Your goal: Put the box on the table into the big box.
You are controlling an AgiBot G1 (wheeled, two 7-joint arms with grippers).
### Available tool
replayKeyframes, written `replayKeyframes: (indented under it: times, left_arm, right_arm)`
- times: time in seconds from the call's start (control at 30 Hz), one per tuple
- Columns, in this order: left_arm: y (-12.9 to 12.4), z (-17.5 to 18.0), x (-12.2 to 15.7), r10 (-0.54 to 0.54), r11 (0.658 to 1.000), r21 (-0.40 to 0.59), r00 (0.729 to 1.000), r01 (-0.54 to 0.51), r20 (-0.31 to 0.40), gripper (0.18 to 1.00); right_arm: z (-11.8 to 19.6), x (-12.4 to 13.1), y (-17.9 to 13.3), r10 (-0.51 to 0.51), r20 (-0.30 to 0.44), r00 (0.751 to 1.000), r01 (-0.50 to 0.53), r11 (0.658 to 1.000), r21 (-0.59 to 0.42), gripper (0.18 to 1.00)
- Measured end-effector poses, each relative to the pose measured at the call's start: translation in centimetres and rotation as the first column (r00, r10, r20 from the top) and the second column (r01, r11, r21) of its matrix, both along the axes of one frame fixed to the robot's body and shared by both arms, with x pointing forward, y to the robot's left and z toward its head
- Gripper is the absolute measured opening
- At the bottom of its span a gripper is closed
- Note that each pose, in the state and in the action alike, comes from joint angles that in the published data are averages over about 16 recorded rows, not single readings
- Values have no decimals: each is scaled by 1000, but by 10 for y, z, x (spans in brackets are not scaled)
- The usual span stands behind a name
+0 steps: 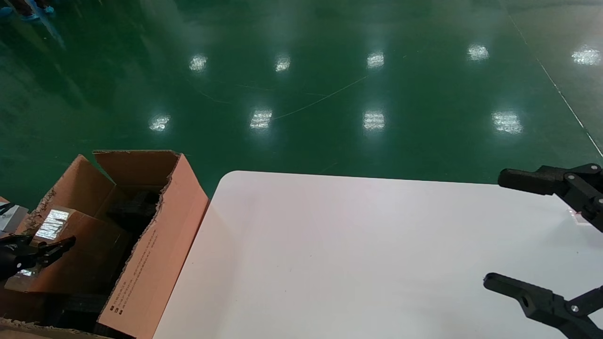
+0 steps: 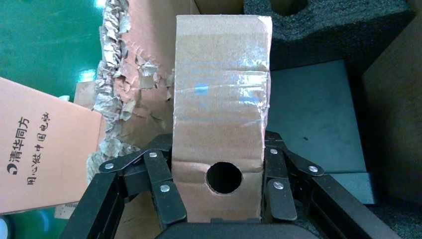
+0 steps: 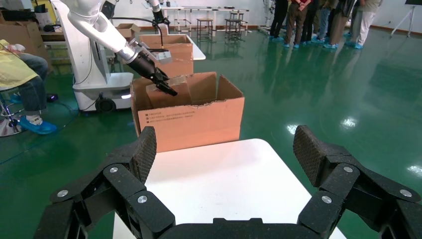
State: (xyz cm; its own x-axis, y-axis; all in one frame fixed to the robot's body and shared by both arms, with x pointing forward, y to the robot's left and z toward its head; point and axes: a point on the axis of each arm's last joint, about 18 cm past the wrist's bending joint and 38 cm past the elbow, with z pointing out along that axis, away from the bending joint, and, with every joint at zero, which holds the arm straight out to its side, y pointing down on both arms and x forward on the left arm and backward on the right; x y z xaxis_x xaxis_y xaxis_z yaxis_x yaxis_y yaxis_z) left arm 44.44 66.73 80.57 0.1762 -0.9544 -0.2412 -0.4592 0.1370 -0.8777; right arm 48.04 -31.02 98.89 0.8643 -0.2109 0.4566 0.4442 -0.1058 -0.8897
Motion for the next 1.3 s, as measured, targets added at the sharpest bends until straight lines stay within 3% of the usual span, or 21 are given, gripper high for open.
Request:
replayKeyframes:
  times: [0.4, 0.93, 1.3]
  left_arm:
    - [1, 5, -1, 9, 1000, 2, 1000, -9, 1, 487]
    - [-3, 9, 4, -1, 1000, 4, 1000, 1, 5, 810]
    - [-11, 7, 11, -51, 999, -3, 998, 51, 38, 956]
  right_arm:
    - [0, 0, 0, 0, 0, 1000, 0, 1000, 0, 1001]
    - [0, 0, 0, 0, 0, 1000, 0, 1000, 0, 1001]
    - [0, 0, 0, 0, 0, 1000, 0, 1000, 0, 1001]
